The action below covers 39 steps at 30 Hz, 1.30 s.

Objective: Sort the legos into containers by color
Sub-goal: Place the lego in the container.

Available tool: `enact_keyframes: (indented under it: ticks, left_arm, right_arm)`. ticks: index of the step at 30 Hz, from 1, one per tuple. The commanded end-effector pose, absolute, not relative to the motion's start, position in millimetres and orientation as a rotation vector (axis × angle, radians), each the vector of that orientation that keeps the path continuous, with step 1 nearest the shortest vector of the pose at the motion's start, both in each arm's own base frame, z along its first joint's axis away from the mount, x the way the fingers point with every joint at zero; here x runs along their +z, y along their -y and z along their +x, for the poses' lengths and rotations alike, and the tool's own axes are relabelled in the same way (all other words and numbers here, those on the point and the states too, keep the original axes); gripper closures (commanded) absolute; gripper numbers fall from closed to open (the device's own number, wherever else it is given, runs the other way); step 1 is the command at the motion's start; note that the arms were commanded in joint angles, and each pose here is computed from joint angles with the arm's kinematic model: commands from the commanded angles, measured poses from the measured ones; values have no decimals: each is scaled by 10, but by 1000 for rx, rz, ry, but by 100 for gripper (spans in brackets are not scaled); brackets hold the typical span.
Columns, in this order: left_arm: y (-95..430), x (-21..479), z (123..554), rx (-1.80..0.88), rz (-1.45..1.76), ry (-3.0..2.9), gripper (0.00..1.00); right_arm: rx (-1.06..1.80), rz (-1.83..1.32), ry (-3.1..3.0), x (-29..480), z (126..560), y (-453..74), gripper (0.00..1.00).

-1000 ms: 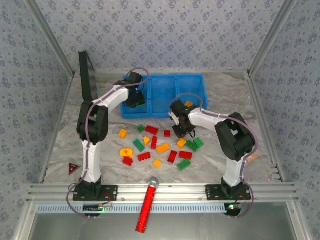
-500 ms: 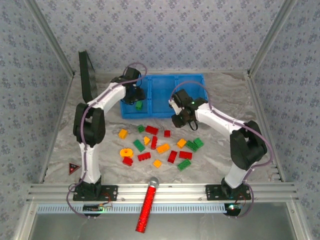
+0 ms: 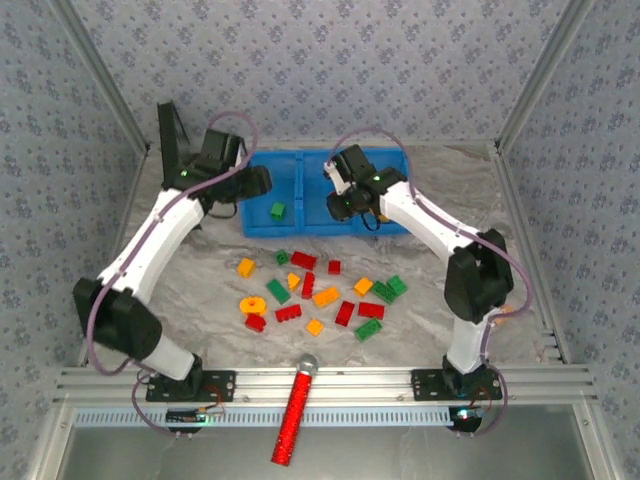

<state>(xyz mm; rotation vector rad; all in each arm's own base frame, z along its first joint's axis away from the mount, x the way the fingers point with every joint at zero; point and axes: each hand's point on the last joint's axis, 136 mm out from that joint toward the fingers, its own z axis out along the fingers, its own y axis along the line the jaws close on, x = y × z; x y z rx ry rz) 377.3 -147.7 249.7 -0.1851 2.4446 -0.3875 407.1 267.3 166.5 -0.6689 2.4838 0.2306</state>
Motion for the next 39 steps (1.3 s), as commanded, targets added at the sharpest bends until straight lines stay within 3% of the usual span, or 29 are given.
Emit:
enact_keyframes:
  ticks: [1, 10, 20, 39]
  left_arm:
    - [1269, 2233, 3376, -300, -152, -2538, 30]
    - [995, 1751, 2505, -250, -95, -2697, 29]
    - [1003, 1128, 1987, -311, -197, -2826, 29]
    - [1478, 1199, 2362, -536, -514, -2737, 34]
  right_arm:
    - [208, -670, -2519, 1561, 4176, -2744, 75]
    - [221, -704, -2554, 1310, 4389, -2970, 74]
    - [200, -701, -2622, 900, 4497, -3042, 71]
    - [186, -684, -2653, 762, 4555, -3040, 57]
